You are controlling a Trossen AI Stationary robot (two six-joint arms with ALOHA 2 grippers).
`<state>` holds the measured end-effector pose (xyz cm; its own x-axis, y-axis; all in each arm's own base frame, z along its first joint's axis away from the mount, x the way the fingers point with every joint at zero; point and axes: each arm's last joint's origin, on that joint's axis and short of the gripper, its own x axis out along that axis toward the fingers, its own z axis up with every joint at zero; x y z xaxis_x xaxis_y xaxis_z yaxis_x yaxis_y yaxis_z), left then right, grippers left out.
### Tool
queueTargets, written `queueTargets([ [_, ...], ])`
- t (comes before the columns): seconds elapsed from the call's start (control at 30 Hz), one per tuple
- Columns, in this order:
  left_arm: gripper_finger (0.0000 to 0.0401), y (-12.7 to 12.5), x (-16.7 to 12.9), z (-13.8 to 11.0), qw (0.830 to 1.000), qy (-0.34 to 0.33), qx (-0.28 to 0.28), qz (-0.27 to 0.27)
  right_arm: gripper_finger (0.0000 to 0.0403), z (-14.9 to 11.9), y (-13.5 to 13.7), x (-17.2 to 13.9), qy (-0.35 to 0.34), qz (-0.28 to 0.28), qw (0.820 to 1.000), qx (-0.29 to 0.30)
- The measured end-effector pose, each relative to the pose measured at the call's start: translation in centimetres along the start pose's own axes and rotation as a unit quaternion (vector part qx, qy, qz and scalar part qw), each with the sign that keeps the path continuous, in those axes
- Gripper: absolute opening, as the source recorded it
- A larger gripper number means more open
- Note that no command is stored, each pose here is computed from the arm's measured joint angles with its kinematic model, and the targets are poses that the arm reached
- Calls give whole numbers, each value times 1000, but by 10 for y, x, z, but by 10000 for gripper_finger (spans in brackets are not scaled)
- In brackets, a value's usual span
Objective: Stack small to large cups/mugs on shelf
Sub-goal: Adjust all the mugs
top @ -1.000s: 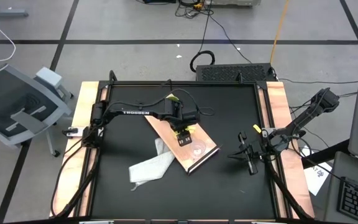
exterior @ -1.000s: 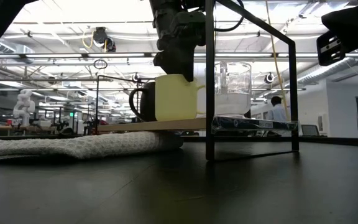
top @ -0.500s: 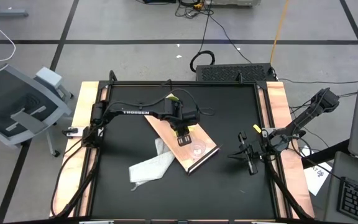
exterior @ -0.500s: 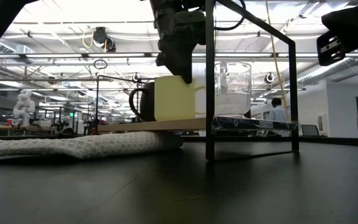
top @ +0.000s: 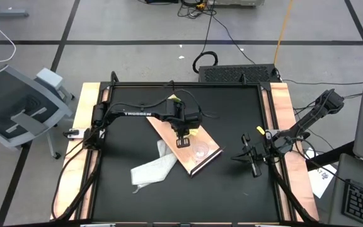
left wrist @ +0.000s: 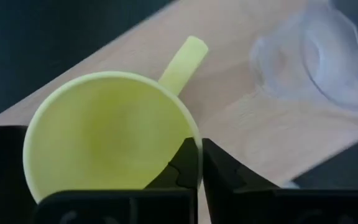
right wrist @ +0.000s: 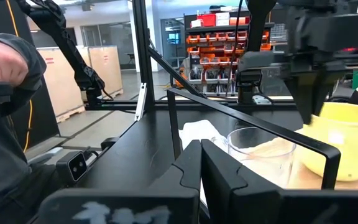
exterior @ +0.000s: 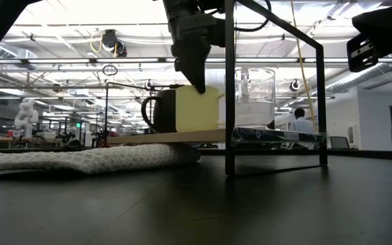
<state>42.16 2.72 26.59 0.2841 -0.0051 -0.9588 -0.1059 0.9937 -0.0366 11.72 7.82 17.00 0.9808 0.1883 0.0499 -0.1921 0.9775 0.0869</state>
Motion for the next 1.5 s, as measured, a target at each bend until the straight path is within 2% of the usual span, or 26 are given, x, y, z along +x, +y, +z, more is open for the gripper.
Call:
queueTargets([
  [0.2,5,-16,-1,-9,995,40,88,3,0,0,0,0,0,0,1000,3],
  [0.47,4,-37,-1,-15,980,58,189,-2,0,0,0,0,0,0,1000,4],
  [0.77,3,-40,-18,-26,962,79,260,-17,0,0,0,0,0,0,1000,9],
  [1.03,3,-43,-53,-30,934,14,352,-53,0,-2,0,1,7,-2,1000,6],
  [1.2,3,-43,-72,-36,920,-10,385,-70,0,-4,0,2,13,-5,1000,9],
  [1.4,3,-47,-75,-39,898,-17,433,-80,0,-3,0,2,10,-5,1000,20],
  [1.5,3,-56,-73,-43,878,-11,471,-89,0,-3,0,2,10,-5,1000,20],
])
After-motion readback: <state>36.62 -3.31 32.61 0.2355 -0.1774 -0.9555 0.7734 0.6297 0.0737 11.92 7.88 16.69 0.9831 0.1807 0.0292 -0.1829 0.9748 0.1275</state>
